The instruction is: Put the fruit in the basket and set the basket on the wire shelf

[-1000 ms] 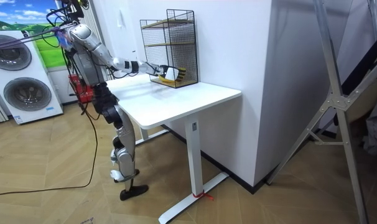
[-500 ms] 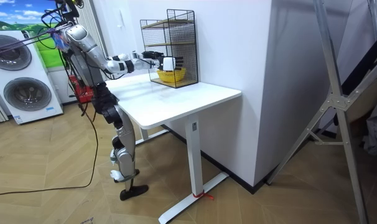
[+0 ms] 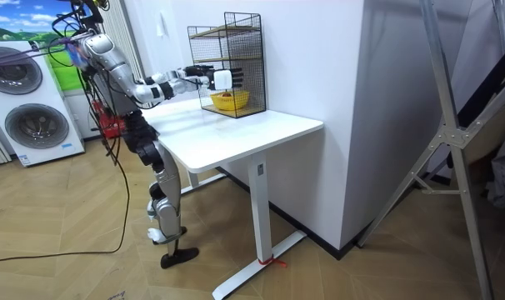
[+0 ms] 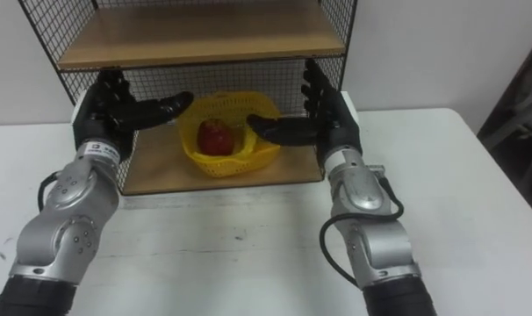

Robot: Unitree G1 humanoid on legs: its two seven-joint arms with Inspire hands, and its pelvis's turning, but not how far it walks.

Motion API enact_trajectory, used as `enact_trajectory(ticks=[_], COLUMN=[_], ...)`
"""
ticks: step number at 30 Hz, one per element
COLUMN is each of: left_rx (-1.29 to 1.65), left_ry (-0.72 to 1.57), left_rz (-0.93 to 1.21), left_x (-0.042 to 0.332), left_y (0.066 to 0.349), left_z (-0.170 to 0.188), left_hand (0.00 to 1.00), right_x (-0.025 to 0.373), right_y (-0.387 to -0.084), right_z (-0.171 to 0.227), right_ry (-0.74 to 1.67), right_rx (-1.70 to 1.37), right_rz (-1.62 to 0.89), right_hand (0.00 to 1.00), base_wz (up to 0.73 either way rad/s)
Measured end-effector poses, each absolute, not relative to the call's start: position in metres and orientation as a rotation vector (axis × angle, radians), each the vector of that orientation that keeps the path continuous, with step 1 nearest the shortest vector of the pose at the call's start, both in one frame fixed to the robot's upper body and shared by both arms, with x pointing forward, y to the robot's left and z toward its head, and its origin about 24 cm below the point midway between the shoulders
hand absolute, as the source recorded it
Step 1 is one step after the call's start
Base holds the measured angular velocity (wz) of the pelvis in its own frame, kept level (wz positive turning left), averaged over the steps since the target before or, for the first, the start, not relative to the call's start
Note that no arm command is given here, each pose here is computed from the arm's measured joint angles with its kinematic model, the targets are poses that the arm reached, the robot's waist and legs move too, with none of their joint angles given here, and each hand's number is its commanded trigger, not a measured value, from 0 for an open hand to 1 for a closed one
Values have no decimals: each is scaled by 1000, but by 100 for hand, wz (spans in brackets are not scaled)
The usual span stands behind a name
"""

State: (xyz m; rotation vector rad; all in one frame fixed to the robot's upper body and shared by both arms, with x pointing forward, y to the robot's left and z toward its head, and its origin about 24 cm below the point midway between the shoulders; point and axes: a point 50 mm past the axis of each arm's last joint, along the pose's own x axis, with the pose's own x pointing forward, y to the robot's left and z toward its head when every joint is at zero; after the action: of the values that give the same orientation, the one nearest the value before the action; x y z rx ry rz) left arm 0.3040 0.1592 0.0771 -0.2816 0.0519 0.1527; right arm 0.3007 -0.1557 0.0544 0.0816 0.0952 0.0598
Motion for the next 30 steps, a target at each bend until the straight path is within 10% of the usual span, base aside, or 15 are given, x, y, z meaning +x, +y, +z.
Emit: enact_trajectory(ticks=[30], left_rx=[-206], left_ry=[143], left_rz=[89], left_x=[221], left_y=[175], left_z=[18], left_hand=[0], right_x=[225], right_y=[-171], right_z=[31], right_ry=[81], right_rx=[31], right_rz=[79], right_hand=[0], base_wz=[-4])
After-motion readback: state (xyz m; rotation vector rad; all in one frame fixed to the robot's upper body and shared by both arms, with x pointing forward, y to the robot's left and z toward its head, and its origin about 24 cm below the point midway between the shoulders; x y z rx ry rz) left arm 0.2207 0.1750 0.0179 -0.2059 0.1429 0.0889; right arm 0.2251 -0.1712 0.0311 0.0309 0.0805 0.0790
